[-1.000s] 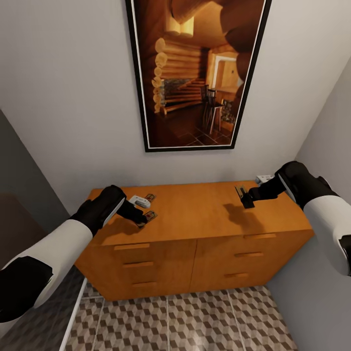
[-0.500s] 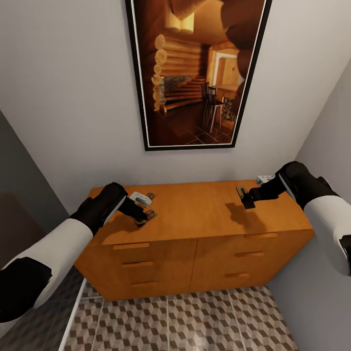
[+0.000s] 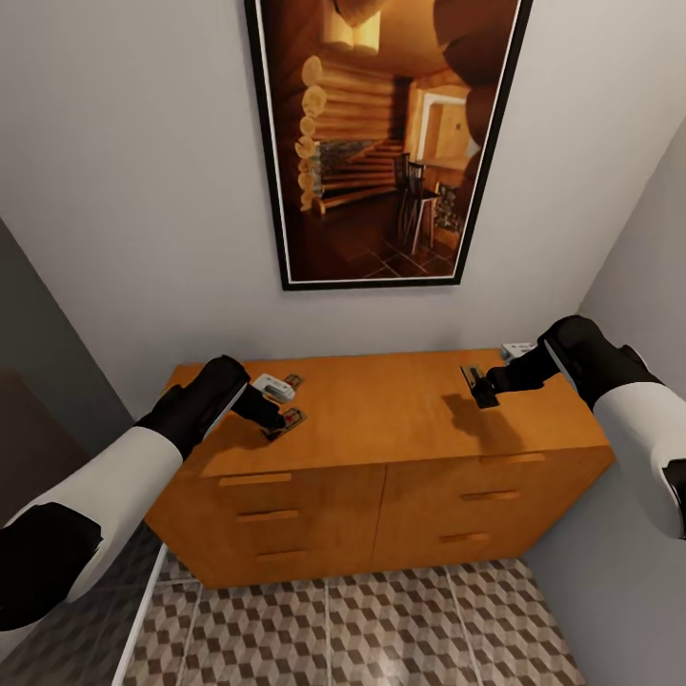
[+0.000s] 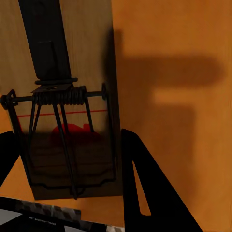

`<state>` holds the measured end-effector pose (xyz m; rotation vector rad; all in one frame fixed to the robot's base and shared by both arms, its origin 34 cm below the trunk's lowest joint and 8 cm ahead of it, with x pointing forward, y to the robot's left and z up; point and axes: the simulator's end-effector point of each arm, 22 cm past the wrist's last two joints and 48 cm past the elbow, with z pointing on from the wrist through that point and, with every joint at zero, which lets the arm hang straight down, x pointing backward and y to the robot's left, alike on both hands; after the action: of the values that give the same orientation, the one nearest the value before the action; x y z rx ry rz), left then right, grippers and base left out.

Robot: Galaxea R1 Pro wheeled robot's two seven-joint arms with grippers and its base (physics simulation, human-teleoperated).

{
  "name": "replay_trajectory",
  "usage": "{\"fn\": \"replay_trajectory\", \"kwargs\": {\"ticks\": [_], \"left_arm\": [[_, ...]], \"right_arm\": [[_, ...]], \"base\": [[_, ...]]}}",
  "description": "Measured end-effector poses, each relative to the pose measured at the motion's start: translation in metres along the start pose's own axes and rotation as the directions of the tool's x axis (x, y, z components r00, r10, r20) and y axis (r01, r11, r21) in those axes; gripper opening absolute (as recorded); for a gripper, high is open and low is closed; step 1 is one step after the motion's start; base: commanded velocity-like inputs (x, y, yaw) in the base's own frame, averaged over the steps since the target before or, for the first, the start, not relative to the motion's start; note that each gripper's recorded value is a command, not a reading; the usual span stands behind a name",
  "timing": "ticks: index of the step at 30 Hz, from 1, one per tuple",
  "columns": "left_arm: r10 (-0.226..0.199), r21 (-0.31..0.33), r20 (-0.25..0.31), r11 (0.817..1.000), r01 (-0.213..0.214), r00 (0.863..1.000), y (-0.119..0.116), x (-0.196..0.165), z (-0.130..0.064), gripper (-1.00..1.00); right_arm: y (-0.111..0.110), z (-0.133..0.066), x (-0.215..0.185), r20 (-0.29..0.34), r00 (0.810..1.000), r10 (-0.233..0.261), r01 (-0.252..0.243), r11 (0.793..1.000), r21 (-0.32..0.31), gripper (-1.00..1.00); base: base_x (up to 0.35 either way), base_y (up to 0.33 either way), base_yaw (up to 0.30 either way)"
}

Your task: Take the four mousetraps from the cabinet in the bathroom and place them on the bathroom floor. Make sure all four end up on the same floor surface, and ensure that at least two of them are either under or directly next to the same bathroom sink.

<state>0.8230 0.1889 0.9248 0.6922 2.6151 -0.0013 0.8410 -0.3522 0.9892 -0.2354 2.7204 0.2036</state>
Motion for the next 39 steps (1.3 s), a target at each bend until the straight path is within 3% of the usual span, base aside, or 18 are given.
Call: {"fn": "replay_trajectory", "kwargs": {"ticks": [17,22,25,27,33,39], "left_arm": [[0.064,0.007,0.003,0.998,-0.064,0.998,-0.031,-0.011,0.007,1.0],[0.17,-0.025,-0.033,0.985,-0.171,0.985,-0.043,-0.003,0.013,1.0],[0.254,-0.063,-0.045,0.964,-0.256,0.966,-0.046,-0.004,0.014,1.0],[0.273,-0.071,-0.046,0.958,-0.276,0.961,-0.047,-0.005,0.013,1.0],[0.297,-0.079,-0.042,0.951,-0.3,0.954,-0.049,-0.006,0.013,1.0],[0.271,-0.062,-0.044,0.96,-0.274,0.961,-0.04,0.001,0.012,1.0]], "right_arm": [[0.0,0.004,0.001,0.0,1.0,0.0,0.0,1.0,0.0,-1.0],[-0.001,0.004,0.001,0.0,1.0,0.0,0.0,1.0,0.001,-1.0],[-0.001,0.004,0.001,0.001,1.0,0.0,0.0,1.0,0.001,-1.0],[-0.001,0.004,0.001,0.001,1.0,0.0,0.0,1.0,0.002,-1.0],[-0.002,0.004,0.001,0.001,1.0,0.0,0.0,1.0,0.005,-1.0],[-0.002,0.004,0.001,0.0,1.0,0.0,0.0,1.0,0.007,-1.0]], "base": [[0.0,0.0,0.0],[0.0,0.0,0.0],[0.0,0.0,0.0],[0.0,0.0,0.0],[0.0,0.0,0.0],[0.0,0.0,0.0]]}}
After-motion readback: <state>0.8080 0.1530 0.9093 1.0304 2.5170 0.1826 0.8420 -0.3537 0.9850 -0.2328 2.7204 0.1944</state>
